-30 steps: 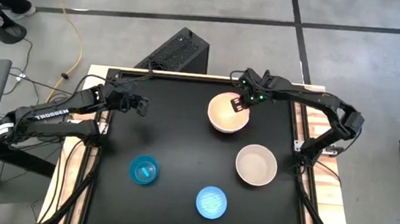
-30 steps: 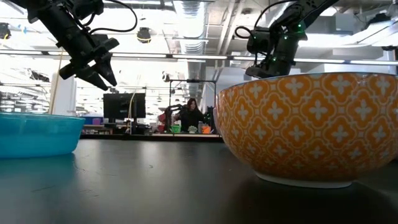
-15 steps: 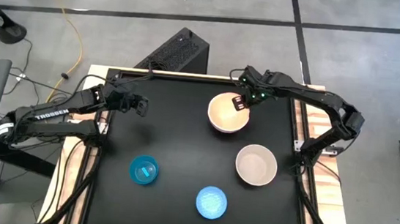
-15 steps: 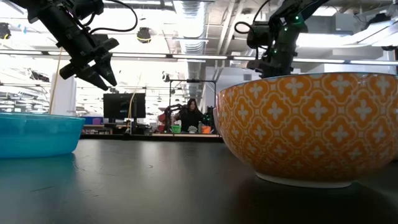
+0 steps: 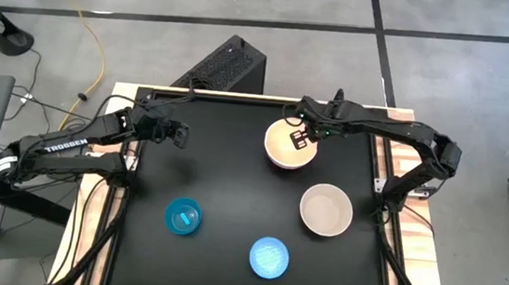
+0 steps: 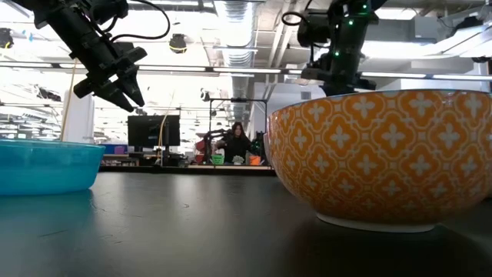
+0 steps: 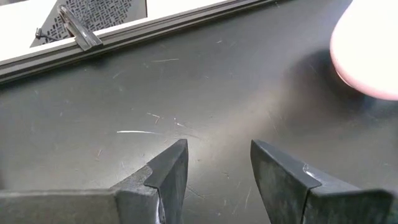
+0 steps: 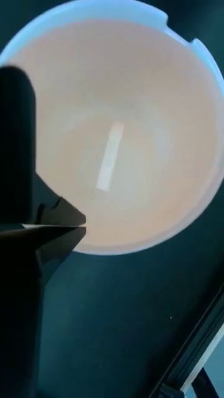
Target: Nest bowls inside each other
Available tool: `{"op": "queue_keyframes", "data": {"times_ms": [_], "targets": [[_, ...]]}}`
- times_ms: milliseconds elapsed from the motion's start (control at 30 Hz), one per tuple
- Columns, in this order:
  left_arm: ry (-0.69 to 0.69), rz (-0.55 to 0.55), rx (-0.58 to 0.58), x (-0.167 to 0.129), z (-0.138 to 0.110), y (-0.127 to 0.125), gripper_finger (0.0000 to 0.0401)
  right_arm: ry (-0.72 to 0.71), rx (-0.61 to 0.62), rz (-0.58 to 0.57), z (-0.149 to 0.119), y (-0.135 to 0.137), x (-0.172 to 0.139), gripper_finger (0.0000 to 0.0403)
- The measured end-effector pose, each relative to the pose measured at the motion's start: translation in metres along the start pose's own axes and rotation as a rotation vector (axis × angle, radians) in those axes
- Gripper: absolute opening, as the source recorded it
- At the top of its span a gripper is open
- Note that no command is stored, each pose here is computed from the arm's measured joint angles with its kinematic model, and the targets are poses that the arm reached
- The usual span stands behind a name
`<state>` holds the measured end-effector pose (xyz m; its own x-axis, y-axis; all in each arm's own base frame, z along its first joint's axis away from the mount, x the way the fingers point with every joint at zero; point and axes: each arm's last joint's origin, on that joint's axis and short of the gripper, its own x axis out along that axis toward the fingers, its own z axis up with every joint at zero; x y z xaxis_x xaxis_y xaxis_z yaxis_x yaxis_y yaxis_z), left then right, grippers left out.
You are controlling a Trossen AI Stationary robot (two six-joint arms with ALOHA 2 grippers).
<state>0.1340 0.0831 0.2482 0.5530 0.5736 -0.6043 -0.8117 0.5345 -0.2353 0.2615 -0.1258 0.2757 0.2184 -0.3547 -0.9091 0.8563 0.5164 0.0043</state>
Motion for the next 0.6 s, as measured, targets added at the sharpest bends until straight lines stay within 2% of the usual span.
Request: {"op": "queue_keyframes", "data": {"times_ms": [367, 600], "targets": [[0.0, -0.001, 0.0, 0.0, 0.0, 0.0, 0.0164, 0.051, 0.06, -0.026, -0.001, -0.018, 0.016, 0.0003], [0.003, -0.011, 0.008, 0.0, -0.001, -0.002, 0.0164, 0.031, 0.056, -0.011, 0.0, -0.015, 0.016, 0.0002]]}}
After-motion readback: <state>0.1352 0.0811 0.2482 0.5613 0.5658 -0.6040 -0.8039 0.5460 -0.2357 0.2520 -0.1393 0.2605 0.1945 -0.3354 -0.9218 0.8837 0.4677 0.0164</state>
